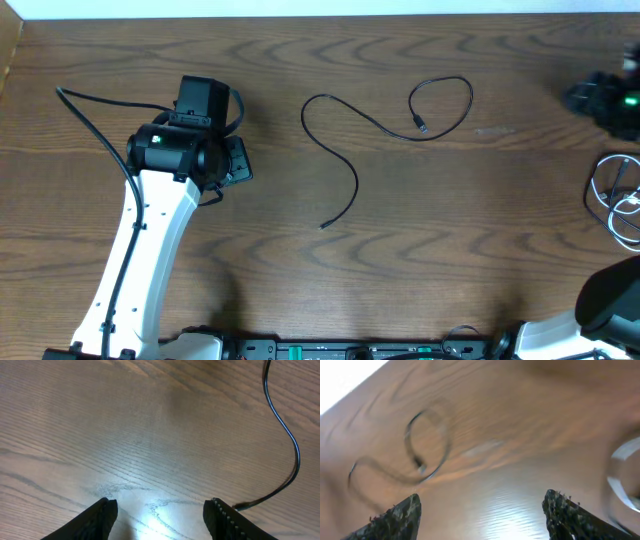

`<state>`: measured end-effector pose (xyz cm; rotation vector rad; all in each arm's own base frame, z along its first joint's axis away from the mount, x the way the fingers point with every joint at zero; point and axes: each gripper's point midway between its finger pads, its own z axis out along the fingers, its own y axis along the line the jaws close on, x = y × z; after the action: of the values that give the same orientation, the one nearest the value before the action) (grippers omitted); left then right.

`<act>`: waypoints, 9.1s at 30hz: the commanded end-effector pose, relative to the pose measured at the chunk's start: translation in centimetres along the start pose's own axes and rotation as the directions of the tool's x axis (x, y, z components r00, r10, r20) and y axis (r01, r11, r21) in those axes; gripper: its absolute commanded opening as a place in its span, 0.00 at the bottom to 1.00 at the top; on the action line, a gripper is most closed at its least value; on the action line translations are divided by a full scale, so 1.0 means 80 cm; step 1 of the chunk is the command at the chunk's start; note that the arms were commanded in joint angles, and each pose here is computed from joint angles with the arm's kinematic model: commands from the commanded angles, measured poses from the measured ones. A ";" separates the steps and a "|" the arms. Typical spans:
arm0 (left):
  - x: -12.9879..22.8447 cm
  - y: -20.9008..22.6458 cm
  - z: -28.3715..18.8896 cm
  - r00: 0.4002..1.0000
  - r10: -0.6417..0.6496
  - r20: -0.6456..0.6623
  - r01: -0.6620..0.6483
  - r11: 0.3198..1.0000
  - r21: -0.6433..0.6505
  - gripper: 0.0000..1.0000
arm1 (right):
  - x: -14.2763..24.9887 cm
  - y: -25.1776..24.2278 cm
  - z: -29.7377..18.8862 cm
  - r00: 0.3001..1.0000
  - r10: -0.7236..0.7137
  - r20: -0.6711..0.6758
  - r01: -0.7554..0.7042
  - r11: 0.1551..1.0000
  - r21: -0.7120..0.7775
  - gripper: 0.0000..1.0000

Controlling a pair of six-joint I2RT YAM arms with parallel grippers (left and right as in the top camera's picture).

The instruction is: Untangle cables

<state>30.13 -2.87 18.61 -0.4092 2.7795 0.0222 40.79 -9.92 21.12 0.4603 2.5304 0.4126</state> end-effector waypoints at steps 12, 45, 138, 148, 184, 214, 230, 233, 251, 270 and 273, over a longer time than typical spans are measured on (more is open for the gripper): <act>0.006 -0.004 0.004 1.000 -0.006 -0.028 0.007 1.000 0.021 0.62 | 0.090 0.143 0.134 0.839 -0.494 -0.228 0.502 0.865 -0.028 0.75; 0.008 -0.011 0.004 0.999 -0.006 -0.042 0.008 0.999 0.052 0.62 | 0.070 0.097 0.316 0.959 -0.245 -0.144 0.259 0.962 0.089 0.01; 0.135 -0.372 -0.063 0.782 0.597 0.180 -0.434 0.314 0.844 0.08 | 0.214 0.225 0.064 0.784 -0.353 -0.510 0.185 0.918 -0.351 0.01; 0.136 -0.371 -0.061 0.779 0.601 0.181 -0.440 0.316 0.840 0.08 | 0.206 0.260 0.059 0.806 -0.377 -0.455 0.131 0.865 -0.485 0.01; 0.133 -0.361 -0.032 0.766 0.616 0.184 -0.512 0.411 0.755 0.08 | 0.240 0.274 0.038 0.744 -0.406 -0.531 0.083 0.845 -0.529 0.12; 0.139 -0.374 -0.054 0.760 0.613 0.217 -0.491 0.323 0.809 0.08 | 0.249 0.262 0.038 0.723 -0.396 -0.567 0.102 0.872 -0.478 0.01; 0.113 -0.275 0.030 0.761 0.646 0.054 -0.603 0.675 0.425 0.54 | 0.223 0.089 0.037 0.728 -0.168 -0.664 0.395 0.895 0.207 0.01; 0.102 -0.244 0.042 0.774 0.633 0.006 -0.599 0.731 0.327 0.54 | 0.228 0.072 0.028 0.709 -0.136 -0.692 0.407 0.880 0.245 0.01; 0.060 -0.178 0.061 0.872 0.480 -0.093 -0.450 0.862 0.233 0.53 | 0.325 -0.013 0.065 0.646 0.083 -0.759 0.356 0.847 0.395 0.01; 0.060 -0.178 0.061 0.872 0.480 -0.093 -0.450 0.862 0.233 0.53 | 0.399 -0.017 0.123 0.667 0.130 -0.734 0.182 0.926 0.330 0.33; 0.060 -0.178 0.061 0.872 0.480 -0.094 -0.450 0.862 0.233 0.53 | 0.407 -0.021 0.123 0.660 0.135 -0.739 0.183 0.925 0.333 0.32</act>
<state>31.24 -17.85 12.87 0.3579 2.9169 -0.2042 21.19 3.03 -0.68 0.4103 3.4333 0.0242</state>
